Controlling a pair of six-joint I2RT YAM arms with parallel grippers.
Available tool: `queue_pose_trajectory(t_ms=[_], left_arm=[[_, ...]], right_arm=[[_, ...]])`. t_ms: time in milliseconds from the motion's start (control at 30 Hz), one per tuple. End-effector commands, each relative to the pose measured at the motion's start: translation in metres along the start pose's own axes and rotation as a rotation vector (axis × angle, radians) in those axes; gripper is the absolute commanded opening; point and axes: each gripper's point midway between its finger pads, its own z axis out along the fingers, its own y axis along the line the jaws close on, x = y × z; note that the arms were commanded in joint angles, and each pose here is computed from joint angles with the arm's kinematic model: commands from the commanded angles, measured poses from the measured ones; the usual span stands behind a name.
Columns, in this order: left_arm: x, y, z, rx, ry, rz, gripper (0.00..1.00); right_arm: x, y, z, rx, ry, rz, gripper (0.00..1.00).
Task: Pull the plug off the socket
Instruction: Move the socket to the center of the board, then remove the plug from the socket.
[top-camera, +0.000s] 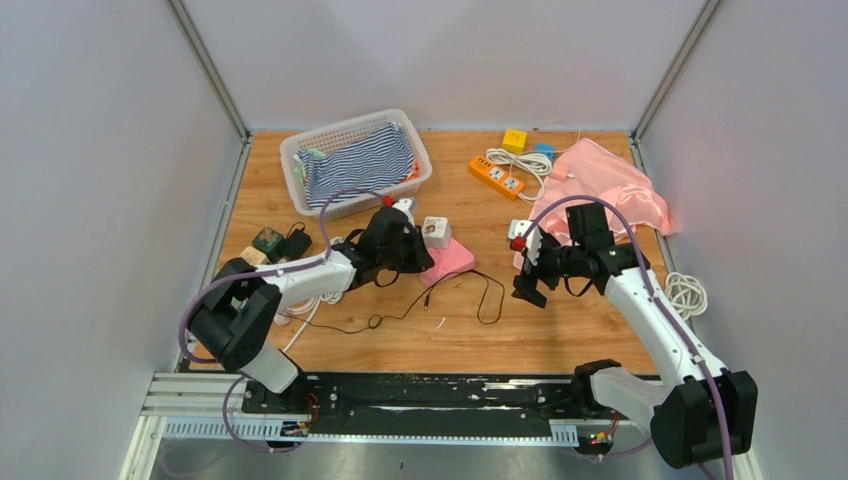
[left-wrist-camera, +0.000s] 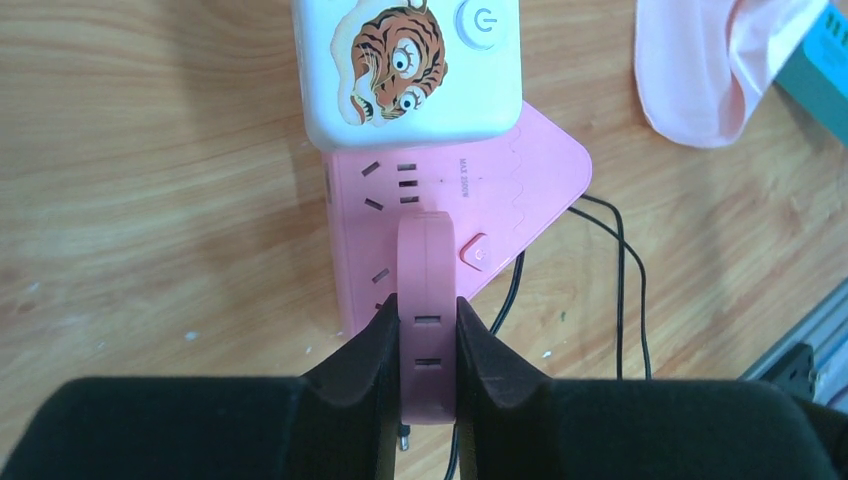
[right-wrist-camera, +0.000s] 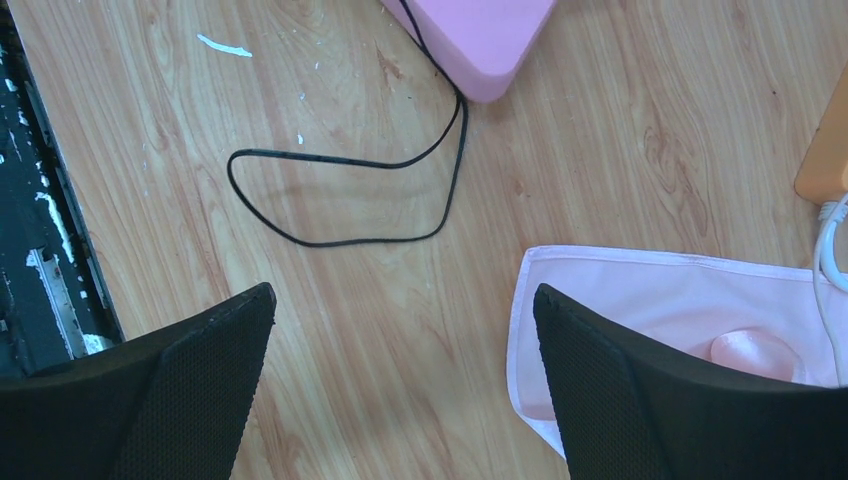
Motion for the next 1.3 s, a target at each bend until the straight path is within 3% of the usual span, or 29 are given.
queue_pose_trajectory(t_ms=[0, 267, 533, 667, 867, 1033, 1267], left_arm=[[0.035, -0.014, 0.010, 0.093, 0.157, 0.131, 0.10], [0.054, -0.055, 0.014, 0.266, 0.239, 0.308, 0.22], [0.068, -0.068, 0.013, 0.292, 0.244, 0.412, 0.51], [0.070, -0.071, 0.013, 0.291, 0.238, 0.438, 0.57], [0.056, -0.069, 0.000, 0.253, 0.150, 0.446, 0.64], [0.042, -0.068, -0.014, 0.219, 0.072, 0.418, 0.79], [0.013, -0.072, -0.042, 0.215, -0.089, 0.382, 0.85]], right_arm=[[-0.017, 0.006, -0.004, -0.030, -0.046, -0.022, 1.00], [-0.027, 0.010, 0.000, -0.078, -0.086, 0.034, 1.00], [-0.044, -0.008, 0.009, -0.055, -0.138, 0.162, 1.00], [-0.043, -0.014, 0.024, -0.074, -0.127, 0.215, 1.00], [-0.048, -0.037, 0.038, -0.029, -0.100, 0.321, 1.00], [-0.060, -0.047, 0.055, -0.057, -0.090, 0.320, 1.00], [-0.046, -0.056, 0.088, -0.003, 0.065, 0.262, 1.00]])
